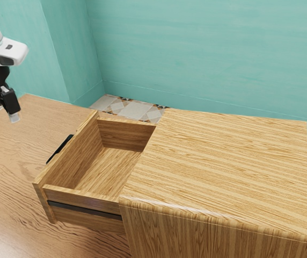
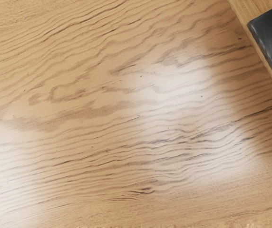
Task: Push the drawer handle with one arm to close the drawer
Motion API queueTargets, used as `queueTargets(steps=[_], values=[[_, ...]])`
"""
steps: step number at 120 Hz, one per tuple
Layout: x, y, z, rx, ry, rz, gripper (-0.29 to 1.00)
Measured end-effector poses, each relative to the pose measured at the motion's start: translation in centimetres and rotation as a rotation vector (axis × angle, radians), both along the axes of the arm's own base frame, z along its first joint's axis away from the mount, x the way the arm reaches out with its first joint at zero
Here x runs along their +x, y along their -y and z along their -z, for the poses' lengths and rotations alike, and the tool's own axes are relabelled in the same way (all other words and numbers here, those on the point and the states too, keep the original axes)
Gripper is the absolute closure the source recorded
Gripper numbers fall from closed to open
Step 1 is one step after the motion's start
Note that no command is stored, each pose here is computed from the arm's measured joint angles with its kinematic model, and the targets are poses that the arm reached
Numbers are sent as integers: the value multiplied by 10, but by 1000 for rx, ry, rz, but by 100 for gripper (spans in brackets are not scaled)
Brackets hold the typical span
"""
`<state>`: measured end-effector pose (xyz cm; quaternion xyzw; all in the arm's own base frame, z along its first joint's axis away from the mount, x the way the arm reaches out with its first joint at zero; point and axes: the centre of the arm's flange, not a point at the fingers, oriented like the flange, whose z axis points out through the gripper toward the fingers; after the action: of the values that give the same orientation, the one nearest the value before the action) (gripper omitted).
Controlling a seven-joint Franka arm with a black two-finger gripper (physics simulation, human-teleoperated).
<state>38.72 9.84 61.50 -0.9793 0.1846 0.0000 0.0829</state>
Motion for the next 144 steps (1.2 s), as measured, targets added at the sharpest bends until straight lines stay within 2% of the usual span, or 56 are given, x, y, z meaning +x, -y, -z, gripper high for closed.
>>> queueTargets(steps=[10, 23, 35, 64, 70, 85, 99, 117, 144], values=[[-2, -15, 17, -3, -22, 162, 2], [-10, -27, 28, -68, -8, 403, 3], [-11, -33, 31, -93, 13, 615, 3], [0, -36, 54, -111, 2, 1041, 3], [3, -39, 59, -109, 3, 1098, 9], [6, -45, 66, -99, 16, 1186, 42], [13, -50, 78, -117, 27, 1224, 60], [24, -51, 88, -142, 61, 1235, 71], [30, -52, 86, -153, 125, 1239, 77]])
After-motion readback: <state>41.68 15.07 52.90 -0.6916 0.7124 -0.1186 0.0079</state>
